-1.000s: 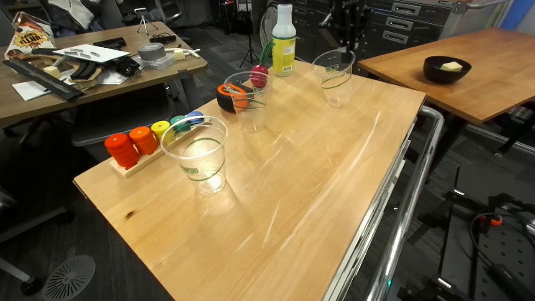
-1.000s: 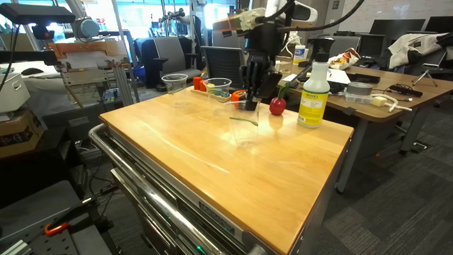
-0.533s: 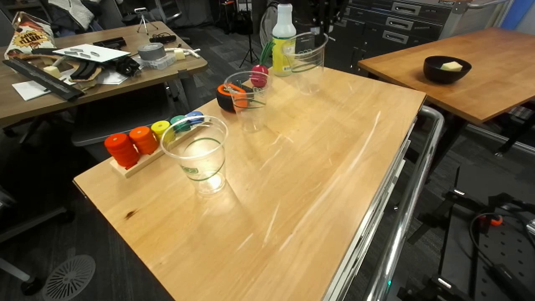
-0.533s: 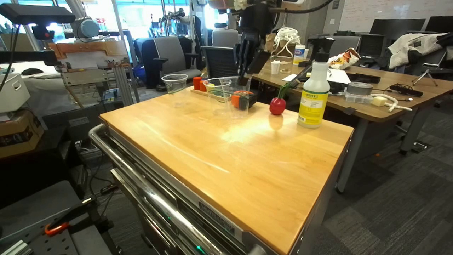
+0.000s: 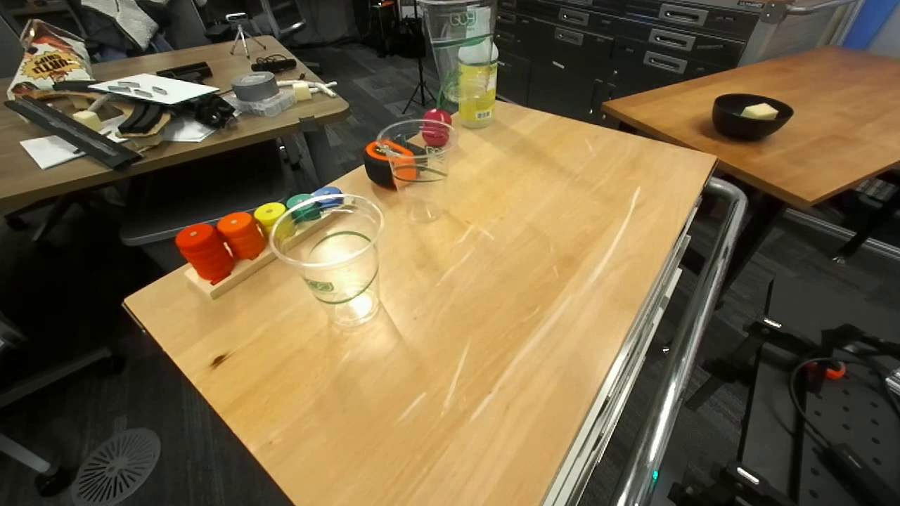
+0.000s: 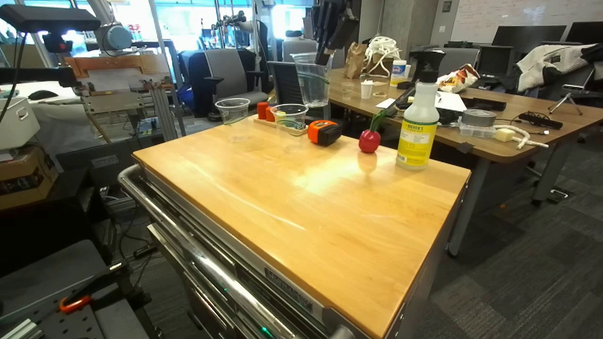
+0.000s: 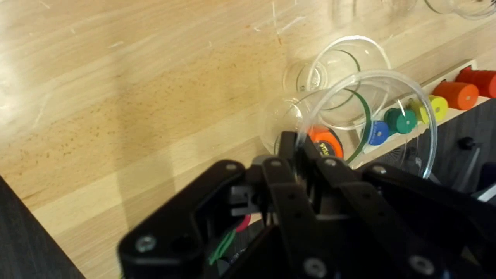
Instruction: Stack the cups together
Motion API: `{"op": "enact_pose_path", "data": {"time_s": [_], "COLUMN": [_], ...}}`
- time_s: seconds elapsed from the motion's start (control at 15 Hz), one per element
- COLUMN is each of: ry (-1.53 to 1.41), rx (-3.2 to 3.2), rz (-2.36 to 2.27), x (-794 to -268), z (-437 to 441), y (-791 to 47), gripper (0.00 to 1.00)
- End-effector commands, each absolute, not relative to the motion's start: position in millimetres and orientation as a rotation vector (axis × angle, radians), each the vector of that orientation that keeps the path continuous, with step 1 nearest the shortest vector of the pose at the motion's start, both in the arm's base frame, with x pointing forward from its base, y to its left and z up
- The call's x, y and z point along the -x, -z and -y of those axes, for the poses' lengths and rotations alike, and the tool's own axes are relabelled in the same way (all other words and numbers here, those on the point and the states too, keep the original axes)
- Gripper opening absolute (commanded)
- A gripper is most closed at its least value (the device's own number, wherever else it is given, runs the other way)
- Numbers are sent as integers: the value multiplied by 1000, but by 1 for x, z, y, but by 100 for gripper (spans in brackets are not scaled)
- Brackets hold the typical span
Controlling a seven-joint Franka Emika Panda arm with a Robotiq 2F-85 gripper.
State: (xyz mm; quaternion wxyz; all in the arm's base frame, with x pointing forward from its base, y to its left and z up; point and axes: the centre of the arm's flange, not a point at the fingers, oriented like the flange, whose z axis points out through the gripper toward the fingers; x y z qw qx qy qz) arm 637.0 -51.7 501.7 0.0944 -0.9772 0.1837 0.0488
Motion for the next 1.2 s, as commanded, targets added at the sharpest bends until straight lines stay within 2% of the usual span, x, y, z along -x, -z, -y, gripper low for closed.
{"op": "enact_pose_path", "data": {"time_s": [0.0, 0.47, 1.07, 1.13], "ry": [-130, -129, -224, -215], "rx": [2853, 2860, 2828, 2824], "rz": [-430, -213, -119, -109], "x": [-656, -665, -672, -672], "z": [30, -11, -12, -11], "y": [-515, -498, -440, -438], "gripper": [1, 1, 1, 9]}}
